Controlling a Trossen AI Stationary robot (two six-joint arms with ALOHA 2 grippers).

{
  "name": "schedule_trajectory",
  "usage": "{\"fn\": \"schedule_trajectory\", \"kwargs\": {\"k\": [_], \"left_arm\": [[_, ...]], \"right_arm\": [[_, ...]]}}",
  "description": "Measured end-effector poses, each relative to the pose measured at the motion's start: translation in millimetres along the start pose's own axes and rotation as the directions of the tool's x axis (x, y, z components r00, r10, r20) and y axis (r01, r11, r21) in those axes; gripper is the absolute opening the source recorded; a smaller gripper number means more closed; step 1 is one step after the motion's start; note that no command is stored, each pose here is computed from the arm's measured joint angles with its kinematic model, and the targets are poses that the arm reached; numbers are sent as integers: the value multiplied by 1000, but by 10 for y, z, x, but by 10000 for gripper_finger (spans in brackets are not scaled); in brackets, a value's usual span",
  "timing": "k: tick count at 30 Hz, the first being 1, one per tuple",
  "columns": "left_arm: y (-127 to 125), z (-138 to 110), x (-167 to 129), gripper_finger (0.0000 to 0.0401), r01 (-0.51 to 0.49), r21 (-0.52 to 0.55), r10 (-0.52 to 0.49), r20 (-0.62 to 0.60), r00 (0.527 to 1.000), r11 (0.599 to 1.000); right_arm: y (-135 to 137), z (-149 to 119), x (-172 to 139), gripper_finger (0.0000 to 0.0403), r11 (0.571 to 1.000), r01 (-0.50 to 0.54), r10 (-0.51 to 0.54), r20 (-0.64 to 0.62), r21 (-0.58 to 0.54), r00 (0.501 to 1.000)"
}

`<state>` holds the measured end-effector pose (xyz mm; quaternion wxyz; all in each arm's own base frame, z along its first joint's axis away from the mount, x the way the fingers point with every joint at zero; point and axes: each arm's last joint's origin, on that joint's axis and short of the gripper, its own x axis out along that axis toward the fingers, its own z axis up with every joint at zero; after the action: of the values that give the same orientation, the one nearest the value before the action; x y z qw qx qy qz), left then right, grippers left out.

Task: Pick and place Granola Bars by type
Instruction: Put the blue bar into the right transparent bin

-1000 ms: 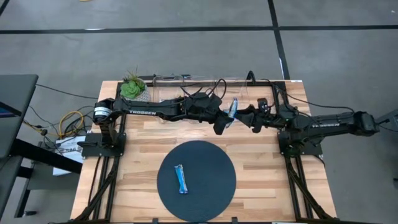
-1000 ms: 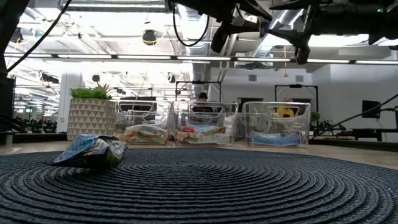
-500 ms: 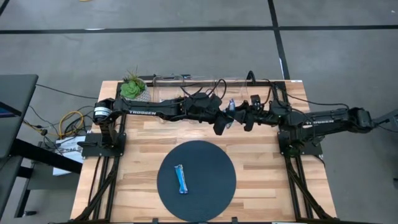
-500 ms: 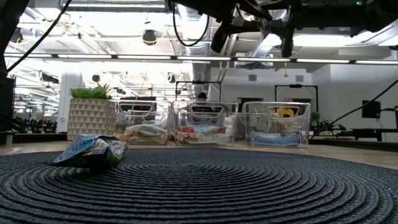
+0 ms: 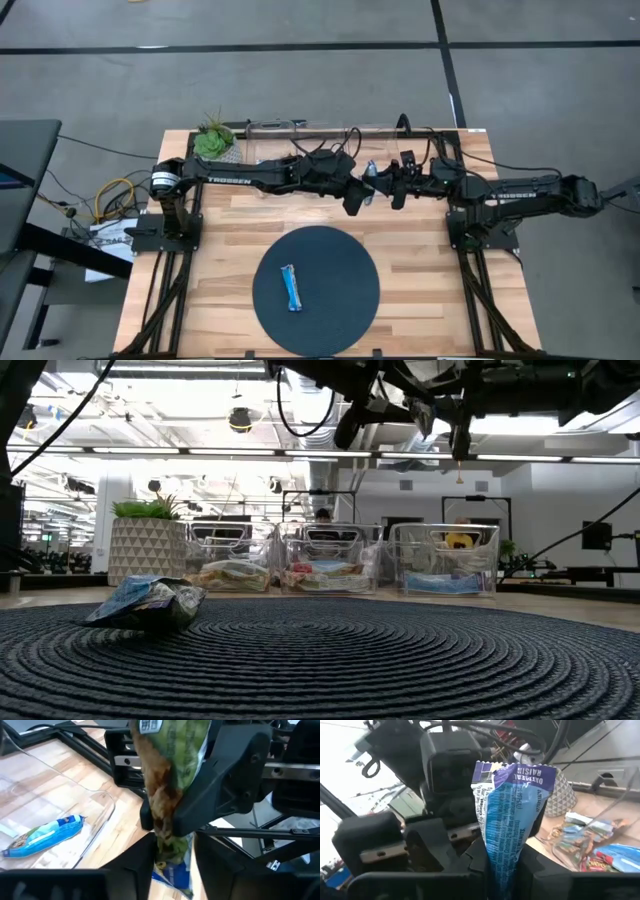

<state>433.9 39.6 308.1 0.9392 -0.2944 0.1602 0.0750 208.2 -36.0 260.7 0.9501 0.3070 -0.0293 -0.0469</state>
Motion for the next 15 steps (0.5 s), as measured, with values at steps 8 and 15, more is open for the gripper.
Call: {"fn": "schedule_trajectory", "kwargs": {"k": [8,15], "left_arm": [[41,-62,-3,218,-43,-4,43,-63,997,999],[100,-152,-17,257,-106,-6,104,-155,982,994]], "right_arm": [[-105,-39,-11,39,998,55,-58,-77,-44,995],[-275,-61,-46,36,977,155,-176,-142,-146,974]]}}
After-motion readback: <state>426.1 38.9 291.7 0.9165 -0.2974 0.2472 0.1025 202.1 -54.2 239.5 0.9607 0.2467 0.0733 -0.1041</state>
